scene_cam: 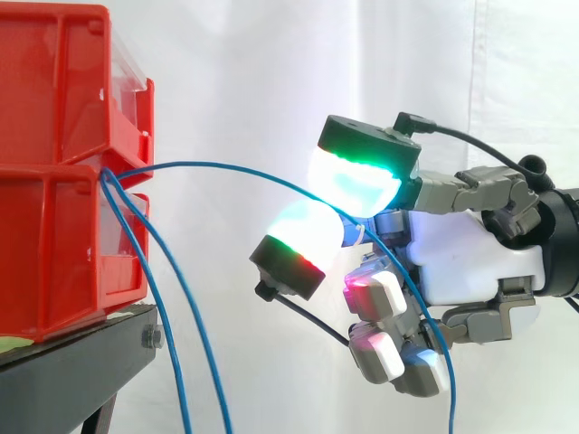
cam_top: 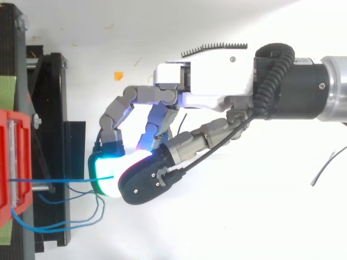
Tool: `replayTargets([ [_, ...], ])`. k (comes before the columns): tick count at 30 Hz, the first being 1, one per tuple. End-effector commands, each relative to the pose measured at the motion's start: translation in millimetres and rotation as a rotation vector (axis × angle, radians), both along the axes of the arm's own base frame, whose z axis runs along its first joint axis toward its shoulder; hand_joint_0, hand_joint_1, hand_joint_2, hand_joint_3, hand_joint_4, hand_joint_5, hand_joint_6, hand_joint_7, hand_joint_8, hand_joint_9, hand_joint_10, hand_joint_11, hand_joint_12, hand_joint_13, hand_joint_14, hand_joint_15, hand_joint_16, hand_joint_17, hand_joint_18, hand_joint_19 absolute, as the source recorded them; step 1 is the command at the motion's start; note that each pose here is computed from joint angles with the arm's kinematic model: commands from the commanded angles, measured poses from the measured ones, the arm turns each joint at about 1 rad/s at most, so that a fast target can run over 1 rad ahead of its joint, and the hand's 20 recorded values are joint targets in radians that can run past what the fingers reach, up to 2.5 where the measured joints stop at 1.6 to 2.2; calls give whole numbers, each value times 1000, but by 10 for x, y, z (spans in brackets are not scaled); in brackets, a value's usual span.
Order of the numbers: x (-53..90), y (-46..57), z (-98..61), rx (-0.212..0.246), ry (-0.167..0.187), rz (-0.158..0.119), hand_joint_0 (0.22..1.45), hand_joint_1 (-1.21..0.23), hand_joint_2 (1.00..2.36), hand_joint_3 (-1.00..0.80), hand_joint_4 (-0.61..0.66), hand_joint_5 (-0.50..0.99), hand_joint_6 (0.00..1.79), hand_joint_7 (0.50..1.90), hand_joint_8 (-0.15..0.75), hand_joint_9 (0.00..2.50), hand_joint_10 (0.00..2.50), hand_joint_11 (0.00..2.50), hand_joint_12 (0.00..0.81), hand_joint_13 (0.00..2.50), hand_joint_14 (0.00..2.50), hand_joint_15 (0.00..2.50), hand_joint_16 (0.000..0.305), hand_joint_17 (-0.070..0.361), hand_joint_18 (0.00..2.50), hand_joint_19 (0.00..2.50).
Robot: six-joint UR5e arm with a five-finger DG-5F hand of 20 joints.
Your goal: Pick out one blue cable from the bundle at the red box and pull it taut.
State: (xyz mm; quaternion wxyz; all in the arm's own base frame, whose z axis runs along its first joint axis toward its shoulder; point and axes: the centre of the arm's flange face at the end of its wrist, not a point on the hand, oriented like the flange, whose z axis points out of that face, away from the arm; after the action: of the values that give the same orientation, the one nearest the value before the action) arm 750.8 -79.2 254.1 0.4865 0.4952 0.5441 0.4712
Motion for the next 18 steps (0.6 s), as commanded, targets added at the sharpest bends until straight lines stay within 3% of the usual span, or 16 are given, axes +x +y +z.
replayTargets([
  [1,0,-4,-1,1,0,-1,589,-734,1015,-192,-27,-63,915,841,267,1219,24,631,391,1075,21,555,67,152,1140,704],
  [11,0,-4,-1,1,0,-1,599,-733,1017,-180,-110,-60,918,856,251,1220,25,640,377,1066,23,564,65,146,1122,727],
  [14,-3,-3,10,-3,-1,11,597,-733,1018,-170,-125,-60,918,862,246,1223,22,628,374,1067,22,562,65,146,1122,726],
  [18,-71,-12,209,-13,-2,27,588,-687,1013,-158,-150,-49,908,871,241,1289,20,592,381,1096,21,545,69,155,1130,726],
])
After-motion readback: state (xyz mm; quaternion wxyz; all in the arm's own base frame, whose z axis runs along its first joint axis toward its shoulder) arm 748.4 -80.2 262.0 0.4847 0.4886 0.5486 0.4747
